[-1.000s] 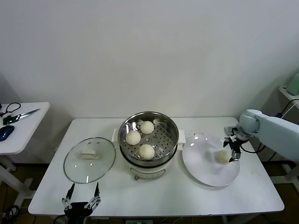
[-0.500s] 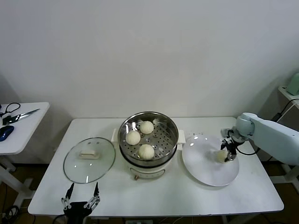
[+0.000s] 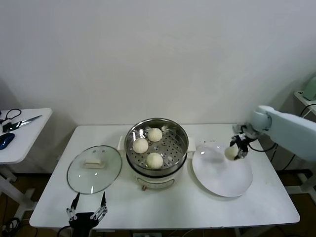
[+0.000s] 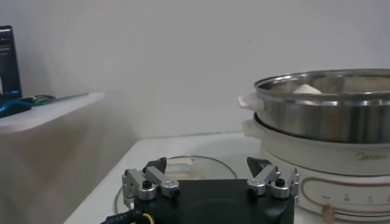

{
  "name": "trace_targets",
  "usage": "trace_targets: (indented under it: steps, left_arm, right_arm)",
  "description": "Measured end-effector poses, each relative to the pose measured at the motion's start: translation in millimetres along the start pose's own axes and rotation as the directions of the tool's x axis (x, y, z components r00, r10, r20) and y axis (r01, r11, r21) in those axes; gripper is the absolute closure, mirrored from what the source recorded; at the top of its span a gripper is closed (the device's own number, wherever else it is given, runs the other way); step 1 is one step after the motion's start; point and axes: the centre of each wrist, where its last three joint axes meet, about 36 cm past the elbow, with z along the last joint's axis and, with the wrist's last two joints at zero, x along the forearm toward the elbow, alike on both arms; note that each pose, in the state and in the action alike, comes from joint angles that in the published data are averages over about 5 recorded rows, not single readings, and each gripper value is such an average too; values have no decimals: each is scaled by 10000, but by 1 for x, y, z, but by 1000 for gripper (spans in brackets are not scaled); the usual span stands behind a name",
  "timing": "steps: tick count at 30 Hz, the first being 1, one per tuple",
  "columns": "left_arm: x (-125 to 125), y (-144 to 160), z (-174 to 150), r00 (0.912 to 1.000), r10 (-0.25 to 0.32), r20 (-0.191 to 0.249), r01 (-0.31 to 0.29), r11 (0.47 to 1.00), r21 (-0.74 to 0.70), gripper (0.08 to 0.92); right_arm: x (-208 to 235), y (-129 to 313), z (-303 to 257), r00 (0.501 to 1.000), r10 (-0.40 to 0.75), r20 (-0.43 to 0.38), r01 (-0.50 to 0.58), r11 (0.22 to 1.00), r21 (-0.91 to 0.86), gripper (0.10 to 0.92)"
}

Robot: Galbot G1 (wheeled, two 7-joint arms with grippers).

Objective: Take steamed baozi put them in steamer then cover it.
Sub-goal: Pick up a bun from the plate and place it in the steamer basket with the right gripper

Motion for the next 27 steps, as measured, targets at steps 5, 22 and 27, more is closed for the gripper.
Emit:
trace_targets:
  steps: [5, 22, 27]
  left_arm:
    - [-1, -1, -4, 9999, 81, 72, -81, 10000, -10, 177]
    - [2, 7, -11, 9998, 66, 176, -64, 9999, -104, 177]
    - [2, 9, -10, 9999, 11, 168, -9, 9999, -116, 177]
  right_arm:
    - [77, -23, -60, 9943, 653, 845, -698, 9962, 514, 352]
    - [85, -18, -233, 9849, 206, 1721, -532, 9809, 1869, 351]
    - [50, -15, -240, 9903, 30, 1390, -298, 9811, 1913, 351]
